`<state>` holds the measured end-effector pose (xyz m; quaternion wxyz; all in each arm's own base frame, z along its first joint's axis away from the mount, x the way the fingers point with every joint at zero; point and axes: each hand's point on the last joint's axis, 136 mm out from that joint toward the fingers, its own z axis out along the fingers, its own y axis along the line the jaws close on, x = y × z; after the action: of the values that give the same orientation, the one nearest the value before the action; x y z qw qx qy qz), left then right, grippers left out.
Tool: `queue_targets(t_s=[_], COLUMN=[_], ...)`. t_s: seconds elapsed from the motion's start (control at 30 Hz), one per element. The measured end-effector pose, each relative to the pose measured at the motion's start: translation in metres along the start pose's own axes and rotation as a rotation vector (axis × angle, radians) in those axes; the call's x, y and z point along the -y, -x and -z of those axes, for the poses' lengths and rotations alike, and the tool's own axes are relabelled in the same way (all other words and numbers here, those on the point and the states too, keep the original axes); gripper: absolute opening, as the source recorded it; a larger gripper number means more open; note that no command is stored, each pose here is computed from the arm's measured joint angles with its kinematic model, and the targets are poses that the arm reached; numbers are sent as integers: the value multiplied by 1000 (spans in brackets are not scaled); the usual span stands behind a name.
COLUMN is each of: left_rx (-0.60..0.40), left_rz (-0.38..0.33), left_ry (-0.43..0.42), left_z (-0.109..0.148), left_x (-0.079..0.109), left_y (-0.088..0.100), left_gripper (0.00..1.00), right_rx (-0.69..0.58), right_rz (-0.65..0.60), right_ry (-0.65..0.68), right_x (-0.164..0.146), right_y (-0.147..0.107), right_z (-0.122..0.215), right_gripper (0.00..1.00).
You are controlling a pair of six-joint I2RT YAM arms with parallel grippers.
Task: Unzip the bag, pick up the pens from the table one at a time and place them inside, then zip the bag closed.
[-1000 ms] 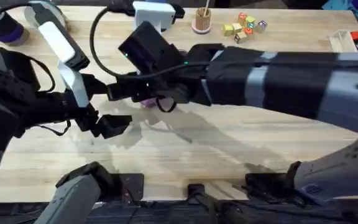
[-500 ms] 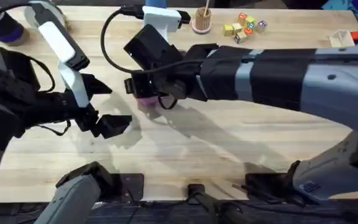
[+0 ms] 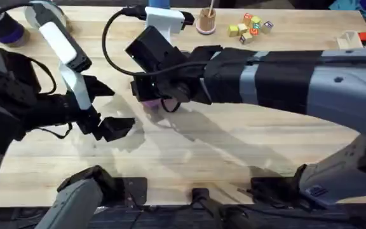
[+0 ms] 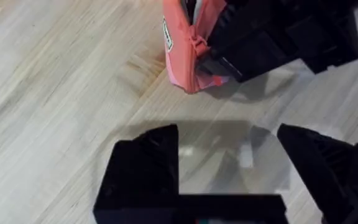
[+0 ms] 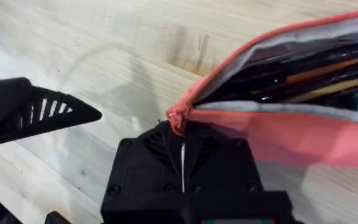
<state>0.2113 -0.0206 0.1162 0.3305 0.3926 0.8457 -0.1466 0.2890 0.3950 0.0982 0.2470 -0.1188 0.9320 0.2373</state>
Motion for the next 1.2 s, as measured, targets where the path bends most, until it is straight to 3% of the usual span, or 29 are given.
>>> queue_targets(t_s=[0.3, 0.6, 1.2], left_rx=[0, 1, 52], left_rz=[0, -1, -76], left_ry=[0, 2, 73], left_z=[0, 0, -2], left_x=[0, 0, -25], left_y=[0, 0, 11], left_gripper=[994, 994, 993], right_rx=[-22, -17, -36], right_rz=[6, -56, -59], right_ry=[28, 154, 227], right_x=[3, 7, 3], right_y=[3, 35, 39], right_z=[2, 31, 37], right_gripper=[29, 30, 29])
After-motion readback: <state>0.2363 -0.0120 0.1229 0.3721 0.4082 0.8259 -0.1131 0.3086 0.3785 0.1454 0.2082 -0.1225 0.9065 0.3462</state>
